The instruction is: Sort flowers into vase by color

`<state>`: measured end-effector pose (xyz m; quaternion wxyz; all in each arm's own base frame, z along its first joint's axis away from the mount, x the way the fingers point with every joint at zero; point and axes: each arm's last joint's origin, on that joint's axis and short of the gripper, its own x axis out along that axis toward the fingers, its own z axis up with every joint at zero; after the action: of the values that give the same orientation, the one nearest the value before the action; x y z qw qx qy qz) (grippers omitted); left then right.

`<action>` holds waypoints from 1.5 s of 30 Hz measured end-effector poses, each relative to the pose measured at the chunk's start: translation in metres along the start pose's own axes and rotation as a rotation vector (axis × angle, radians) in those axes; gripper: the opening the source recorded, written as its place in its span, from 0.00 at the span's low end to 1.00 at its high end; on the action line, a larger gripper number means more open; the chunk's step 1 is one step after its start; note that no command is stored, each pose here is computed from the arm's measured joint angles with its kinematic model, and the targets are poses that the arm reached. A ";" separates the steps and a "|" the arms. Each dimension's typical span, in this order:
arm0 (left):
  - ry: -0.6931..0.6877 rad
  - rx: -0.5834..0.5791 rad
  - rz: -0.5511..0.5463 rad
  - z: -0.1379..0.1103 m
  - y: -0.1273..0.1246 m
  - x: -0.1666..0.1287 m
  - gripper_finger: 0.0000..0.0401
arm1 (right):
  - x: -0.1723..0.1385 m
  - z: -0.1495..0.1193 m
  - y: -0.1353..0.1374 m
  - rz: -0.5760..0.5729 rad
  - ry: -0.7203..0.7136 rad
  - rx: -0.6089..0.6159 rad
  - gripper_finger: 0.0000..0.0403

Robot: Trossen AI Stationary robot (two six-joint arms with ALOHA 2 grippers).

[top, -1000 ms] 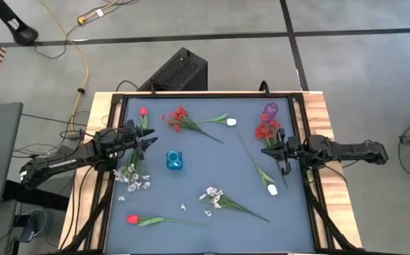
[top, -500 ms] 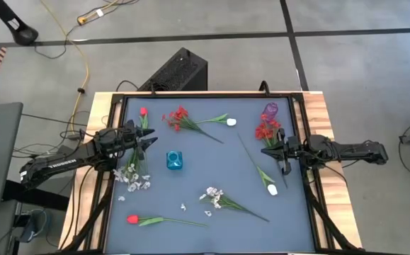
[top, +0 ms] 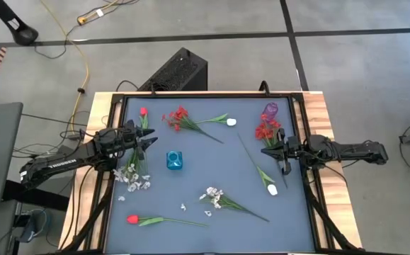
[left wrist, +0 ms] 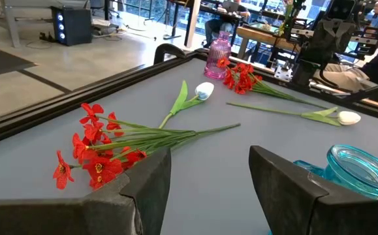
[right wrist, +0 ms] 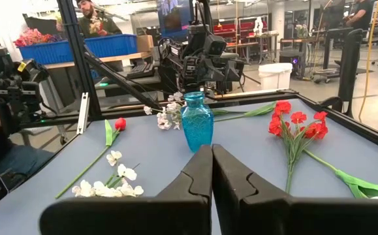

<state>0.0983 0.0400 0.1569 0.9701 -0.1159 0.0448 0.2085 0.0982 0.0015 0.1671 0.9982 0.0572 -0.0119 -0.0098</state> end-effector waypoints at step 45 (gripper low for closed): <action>-0.124 -0.158 0.228 0.007 0.006 -0.001 0.49 | -0.003 0.024 -0.004 -0.146 -0.200 -0.036 0.08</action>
<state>0.0951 0.0466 0.1622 0.9289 -0.1731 -0.0186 0.3269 0.0944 -0.0047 0.1901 0.9896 0.0386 -0.1070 -0.0886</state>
